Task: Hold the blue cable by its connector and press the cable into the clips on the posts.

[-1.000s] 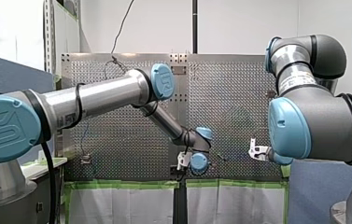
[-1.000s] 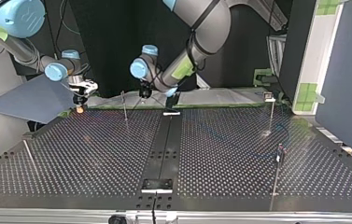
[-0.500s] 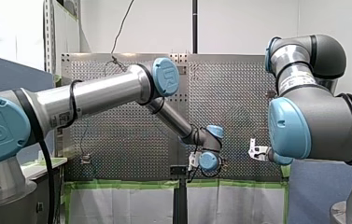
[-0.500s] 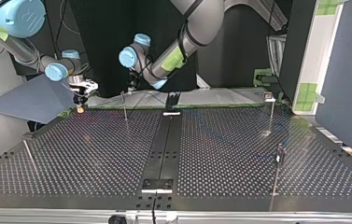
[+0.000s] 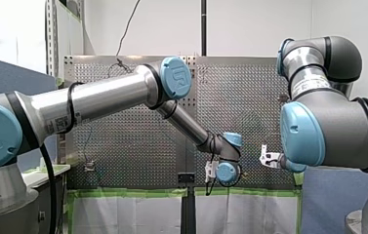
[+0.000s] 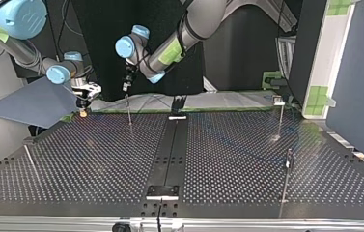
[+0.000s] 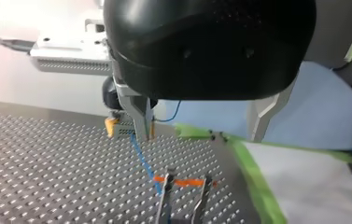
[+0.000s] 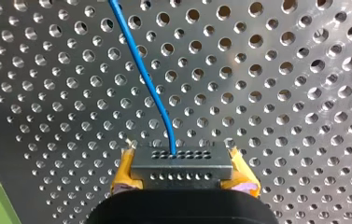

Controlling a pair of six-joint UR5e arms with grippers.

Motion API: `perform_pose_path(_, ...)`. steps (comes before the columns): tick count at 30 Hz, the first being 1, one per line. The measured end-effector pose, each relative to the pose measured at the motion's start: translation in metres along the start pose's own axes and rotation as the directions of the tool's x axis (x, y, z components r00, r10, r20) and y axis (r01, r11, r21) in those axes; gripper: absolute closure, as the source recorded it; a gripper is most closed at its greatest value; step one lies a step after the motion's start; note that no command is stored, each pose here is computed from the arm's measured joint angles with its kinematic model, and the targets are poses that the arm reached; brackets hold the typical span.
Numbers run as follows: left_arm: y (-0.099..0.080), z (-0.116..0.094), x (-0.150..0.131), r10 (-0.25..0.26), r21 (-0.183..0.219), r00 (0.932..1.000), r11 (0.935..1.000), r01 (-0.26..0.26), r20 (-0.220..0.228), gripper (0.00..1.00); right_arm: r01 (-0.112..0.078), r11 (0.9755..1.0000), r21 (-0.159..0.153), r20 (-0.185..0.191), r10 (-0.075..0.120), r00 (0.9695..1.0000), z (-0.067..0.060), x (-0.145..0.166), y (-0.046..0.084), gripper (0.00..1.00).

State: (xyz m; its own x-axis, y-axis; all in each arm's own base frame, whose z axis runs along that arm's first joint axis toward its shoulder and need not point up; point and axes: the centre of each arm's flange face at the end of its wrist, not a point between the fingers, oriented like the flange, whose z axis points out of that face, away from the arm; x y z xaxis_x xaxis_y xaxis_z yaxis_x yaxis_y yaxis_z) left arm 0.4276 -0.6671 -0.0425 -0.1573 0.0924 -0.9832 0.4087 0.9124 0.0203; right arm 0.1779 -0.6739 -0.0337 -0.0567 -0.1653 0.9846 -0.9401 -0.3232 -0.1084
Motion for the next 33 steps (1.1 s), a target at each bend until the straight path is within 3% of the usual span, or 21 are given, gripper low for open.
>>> perform_pose_path(9, -0.005, 0.003, -0.010, -0.005, -0.062, 0.9970, 0.9980, 0.010, 0.077, 0.00, 0.000, 1.0000, 0.003, 0.001, 0.000, 1.0000, 0.000, 0.000, 0.000, 1.00)
perform_pose_path(19, -0.006, -0.002, -0.004, 0.003, -0.066, 0.9974, 0.9978, 0.002, 0.072, 0.00, -0.001, 1.0000, 0.003, 0.002, 0.001, 1.0000, 0.000, -0.001, 0.000, 1.00)
perform_pose_path(26, -0.004, 0.004, -0.001, -0.042, -0.043, 0.9954, 0.9980, 0.046, 0.086, 0.00, -0.001, 1.0000, 0.003, 0.003, 0.001, 1.0000, 0.000, -0.001, 0.000, 1.00)
perform_pose_path(33, 0.002, 0.009, 0.014, -0.046, -0.054, 0.9960, 0.9973, 0.050, 0.076, 0.00, -0.001, 1.0000, 0.002, 0.005, 0.001, 1.0000, 0.000, -0.001, 0.000, 1.00)
